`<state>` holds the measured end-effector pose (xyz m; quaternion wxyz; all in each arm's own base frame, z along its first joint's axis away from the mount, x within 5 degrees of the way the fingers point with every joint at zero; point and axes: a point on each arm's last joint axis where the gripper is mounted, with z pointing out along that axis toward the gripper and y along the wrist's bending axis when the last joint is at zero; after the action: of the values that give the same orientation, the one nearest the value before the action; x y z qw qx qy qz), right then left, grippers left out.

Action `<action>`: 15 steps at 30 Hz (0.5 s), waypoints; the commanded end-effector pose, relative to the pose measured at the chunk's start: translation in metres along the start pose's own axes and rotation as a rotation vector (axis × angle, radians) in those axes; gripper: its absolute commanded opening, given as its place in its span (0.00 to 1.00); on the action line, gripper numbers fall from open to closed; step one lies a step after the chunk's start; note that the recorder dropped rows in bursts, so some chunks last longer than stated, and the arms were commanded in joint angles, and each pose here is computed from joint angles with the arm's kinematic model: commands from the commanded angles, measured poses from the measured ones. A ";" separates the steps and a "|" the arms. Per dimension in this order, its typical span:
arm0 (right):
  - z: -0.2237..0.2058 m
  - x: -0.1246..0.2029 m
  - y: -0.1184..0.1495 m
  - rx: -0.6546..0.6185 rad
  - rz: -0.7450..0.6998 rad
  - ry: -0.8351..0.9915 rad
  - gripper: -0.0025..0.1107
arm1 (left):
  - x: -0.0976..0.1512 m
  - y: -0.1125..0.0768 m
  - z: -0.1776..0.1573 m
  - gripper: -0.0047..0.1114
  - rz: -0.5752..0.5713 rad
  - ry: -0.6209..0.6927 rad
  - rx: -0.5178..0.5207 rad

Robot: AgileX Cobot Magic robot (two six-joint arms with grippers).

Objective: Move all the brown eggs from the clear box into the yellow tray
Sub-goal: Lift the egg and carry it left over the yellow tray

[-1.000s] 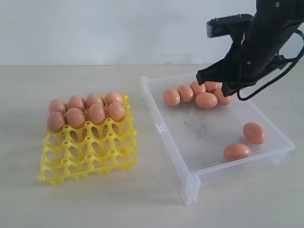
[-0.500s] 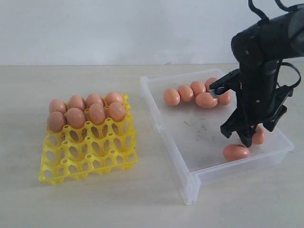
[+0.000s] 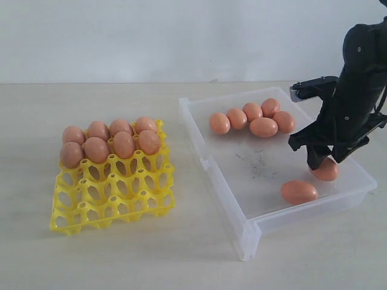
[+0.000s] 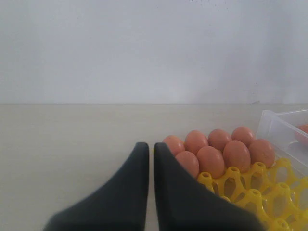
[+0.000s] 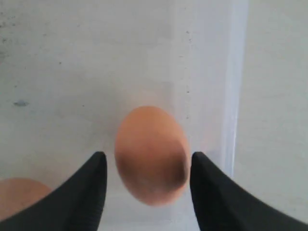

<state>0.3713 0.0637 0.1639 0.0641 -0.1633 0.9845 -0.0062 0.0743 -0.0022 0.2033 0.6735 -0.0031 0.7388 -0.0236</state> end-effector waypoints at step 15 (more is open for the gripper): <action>0.026 -0.011 -0.010 -0.014 -0.194 -0.037 0.03 | 0.000 0.000 0.000 0.07 0.001 -0.006 0.002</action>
<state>0.3826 0.0598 0.1382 0.0552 -0.2693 0.9615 0.0019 0.0743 -0.0022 0.2033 0.6735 -0.0031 0.7388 -0.0236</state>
